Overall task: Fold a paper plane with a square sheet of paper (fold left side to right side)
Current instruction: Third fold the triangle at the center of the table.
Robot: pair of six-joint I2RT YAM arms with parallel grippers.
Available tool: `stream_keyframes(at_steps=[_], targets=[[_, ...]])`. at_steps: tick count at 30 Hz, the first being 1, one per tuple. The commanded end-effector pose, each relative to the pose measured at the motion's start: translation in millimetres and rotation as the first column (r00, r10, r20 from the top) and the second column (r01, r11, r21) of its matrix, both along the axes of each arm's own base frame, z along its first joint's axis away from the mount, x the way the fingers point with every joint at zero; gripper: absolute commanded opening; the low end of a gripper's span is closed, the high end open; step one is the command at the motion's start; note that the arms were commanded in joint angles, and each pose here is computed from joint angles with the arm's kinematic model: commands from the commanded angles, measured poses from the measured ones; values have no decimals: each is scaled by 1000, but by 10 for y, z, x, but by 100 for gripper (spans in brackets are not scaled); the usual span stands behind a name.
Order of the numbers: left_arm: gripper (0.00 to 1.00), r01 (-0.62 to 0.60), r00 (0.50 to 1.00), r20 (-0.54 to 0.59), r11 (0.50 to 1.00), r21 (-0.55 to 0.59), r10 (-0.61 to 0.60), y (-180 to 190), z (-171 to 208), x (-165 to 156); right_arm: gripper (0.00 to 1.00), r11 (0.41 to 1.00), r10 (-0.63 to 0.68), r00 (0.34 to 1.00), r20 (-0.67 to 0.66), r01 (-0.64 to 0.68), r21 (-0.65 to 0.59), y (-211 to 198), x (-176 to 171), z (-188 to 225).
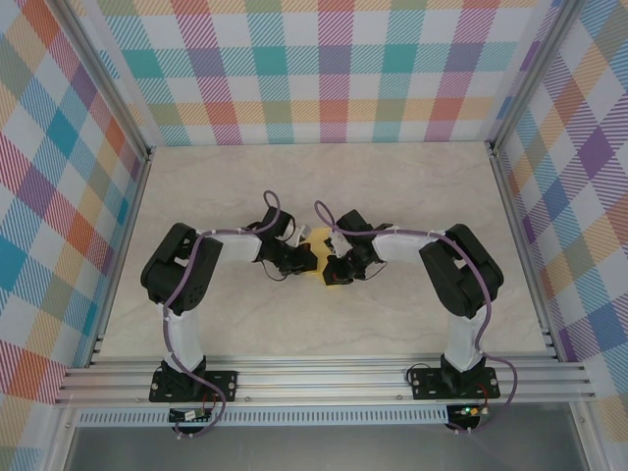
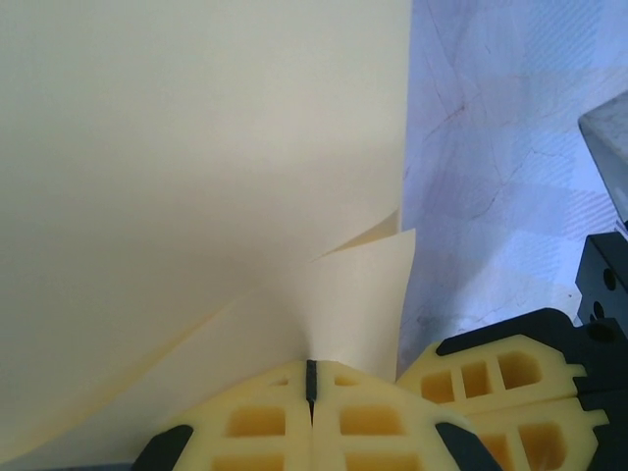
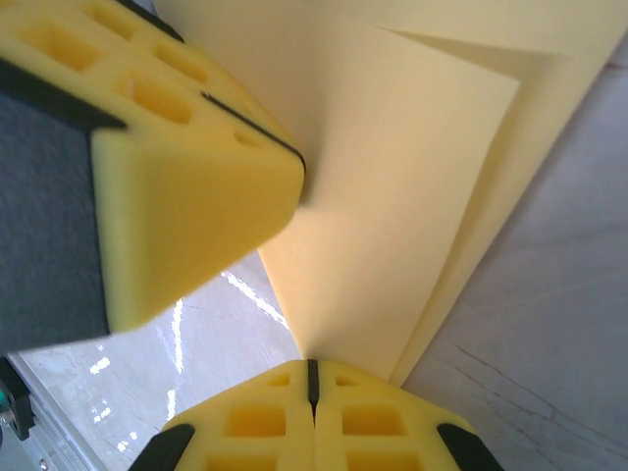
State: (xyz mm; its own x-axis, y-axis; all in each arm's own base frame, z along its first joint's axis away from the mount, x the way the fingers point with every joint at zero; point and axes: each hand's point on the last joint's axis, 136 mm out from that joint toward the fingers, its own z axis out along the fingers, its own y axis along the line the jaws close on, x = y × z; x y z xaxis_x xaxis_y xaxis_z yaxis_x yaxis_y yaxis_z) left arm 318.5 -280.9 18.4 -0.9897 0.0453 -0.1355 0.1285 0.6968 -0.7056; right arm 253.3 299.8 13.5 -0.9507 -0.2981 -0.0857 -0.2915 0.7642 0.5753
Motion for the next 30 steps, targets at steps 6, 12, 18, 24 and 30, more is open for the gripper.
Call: stream_keyframes(at_steps=[6,12,18,24,30], targets=[[0,-168,983,111,964,207,148,683,-233,497,0,975,-26,993,-118,-1,-221,-440,-338,-468],[0,-183,980,114,961,206,162,806,-252,613,0,976,-26,992,-121,-1,-218,-441,-344,-461],[0,-198,976,128,963,181,176,877,-137,718,0,978,-23,993,-115,-2,-209,-419,-334,-443],[10,-205,967,177,970,128,182,859,279,731,0,986,-20,995,-99,3,-164,-337,-285,-375],[22,-236,953,197,971,20,228,811,677,564,0,991,-19,996,-85,7,-137,-260,-218,-316]])
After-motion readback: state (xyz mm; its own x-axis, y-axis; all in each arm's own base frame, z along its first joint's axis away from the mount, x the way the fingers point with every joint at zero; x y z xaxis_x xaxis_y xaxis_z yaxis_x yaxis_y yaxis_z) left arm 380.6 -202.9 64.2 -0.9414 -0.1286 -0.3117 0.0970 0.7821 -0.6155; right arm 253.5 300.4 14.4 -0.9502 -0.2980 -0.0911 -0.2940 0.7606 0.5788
